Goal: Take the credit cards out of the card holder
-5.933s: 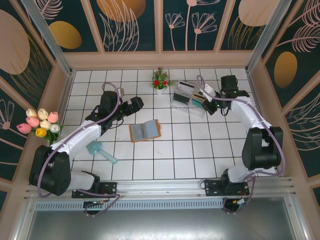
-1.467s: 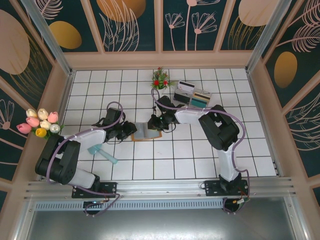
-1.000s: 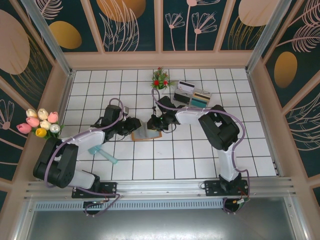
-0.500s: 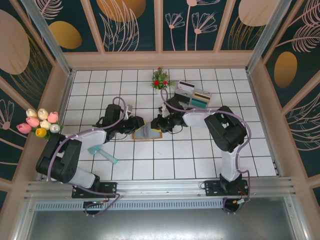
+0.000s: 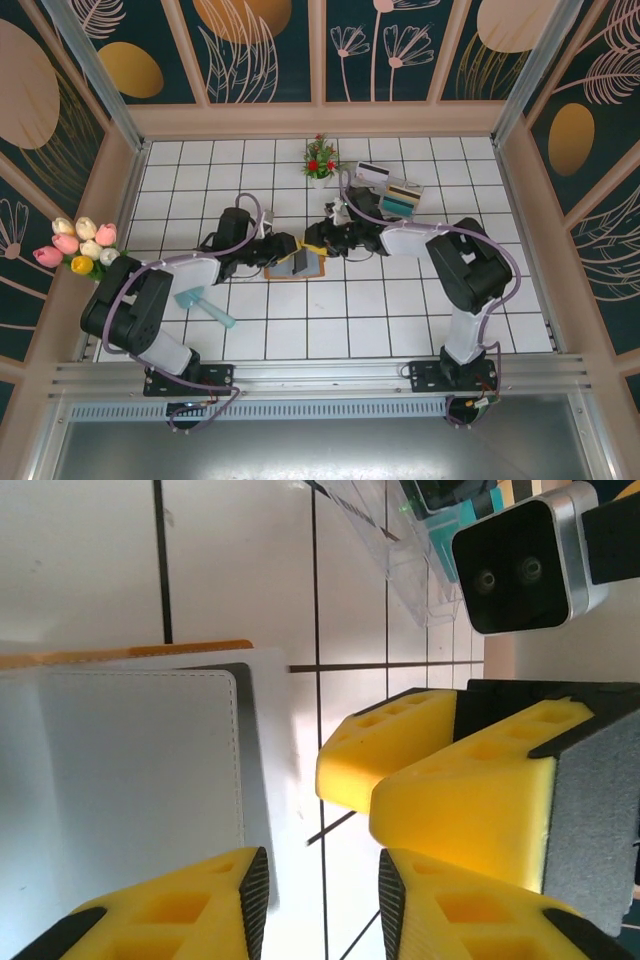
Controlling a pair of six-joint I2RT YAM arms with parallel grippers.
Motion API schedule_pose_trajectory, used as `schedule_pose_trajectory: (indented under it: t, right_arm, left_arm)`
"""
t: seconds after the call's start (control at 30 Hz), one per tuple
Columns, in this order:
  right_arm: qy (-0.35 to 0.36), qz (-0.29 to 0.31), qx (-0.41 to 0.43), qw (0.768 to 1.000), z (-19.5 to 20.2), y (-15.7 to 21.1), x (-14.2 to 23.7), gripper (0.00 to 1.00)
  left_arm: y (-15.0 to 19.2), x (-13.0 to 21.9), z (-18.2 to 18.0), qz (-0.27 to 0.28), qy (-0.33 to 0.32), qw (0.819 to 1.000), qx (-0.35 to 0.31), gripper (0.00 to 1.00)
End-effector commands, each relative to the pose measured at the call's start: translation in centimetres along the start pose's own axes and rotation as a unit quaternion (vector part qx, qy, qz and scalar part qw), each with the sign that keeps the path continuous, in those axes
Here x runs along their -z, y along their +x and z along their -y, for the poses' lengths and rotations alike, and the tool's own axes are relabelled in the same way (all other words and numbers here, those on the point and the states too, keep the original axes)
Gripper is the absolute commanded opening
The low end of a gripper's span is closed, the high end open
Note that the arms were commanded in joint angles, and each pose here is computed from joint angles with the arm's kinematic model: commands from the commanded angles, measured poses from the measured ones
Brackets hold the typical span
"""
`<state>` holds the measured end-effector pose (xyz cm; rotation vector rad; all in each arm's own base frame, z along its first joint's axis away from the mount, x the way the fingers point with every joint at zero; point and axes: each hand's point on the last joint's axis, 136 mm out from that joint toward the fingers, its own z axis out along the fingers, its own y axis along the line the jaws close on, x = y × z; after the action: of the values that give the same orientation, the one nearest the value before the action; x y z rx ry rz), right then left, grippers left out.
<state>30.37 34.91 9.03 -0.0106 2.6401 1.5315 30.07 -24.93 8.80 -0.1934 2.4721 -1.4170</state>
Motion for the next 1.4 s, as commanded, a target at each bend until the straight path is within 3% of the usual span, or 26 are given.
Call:
schedule_pose_trajectory:
  t: [0.0,0.17,0.3,0.37,0.53,0.67,0.93,1.17,1.37]
  right_arm:
    - [-0.033,0.036,0.013,0.999,-2.5,-1.4,2.1,0.4]
    - [0.032,0.058,0.022,0.998,-1.0,-2.1,2.6,0.4]
    - [0.072,0.045,0.044,0.995,-0.6,-1.6,1.7,0.4]
    - [0.082,0.035,0.043,0.995,-0.3,-1.3,1.0,0.4]
    - [0.094,0.017,0.026,0.995,0.9,-0.7,-0.7,0.39]
    - [0.113,0.008,0.025,0.993,1.7,-0.5,-1.5,0.41]
    - [0.159,-0.021,0.018,0.987,4.3,0.6,-3.3,0.41]
    - [0.181,-0.047,0.026,0.982,5.0,1.6,-5.0,0.41]
    - [0.166,-0.054,0.036,0.984,3.7,2.0,-5.7,0.41]
  left_arm:
    - [-0.3,-0.7,1.4,-0.008,0.02,1.0,-0.015,0.37]
    - [-1.1,0.1,-0.9,0.022,-0.065,0.998,-0.015,0.37]
    - [-2.4,3.3,-4.3,0.091,-0.197,0.976,-0.005,0.38]
    - [-2.8,5.0,-4.5,0.12,-0.226,0.967,-0.008,0.4]
    - [-2.7,6.7,-2.4,0.143,-0.198,0.969,-0.024,0.45]
    - [-1.9,6.2,-1.9,0.13,-0.17,0.977,-0.016,0.41]
    - [-0.7,6.1,-7.4,0.127,-0.256,0.957,0.044,0.29]
    - [1.6,5.2,-10.9,0.094,-0.28,0.952,0.08,0.22]
    - [2.0,5.1,-11.5,0.088,-0.286,0.951,0.081,0.14]
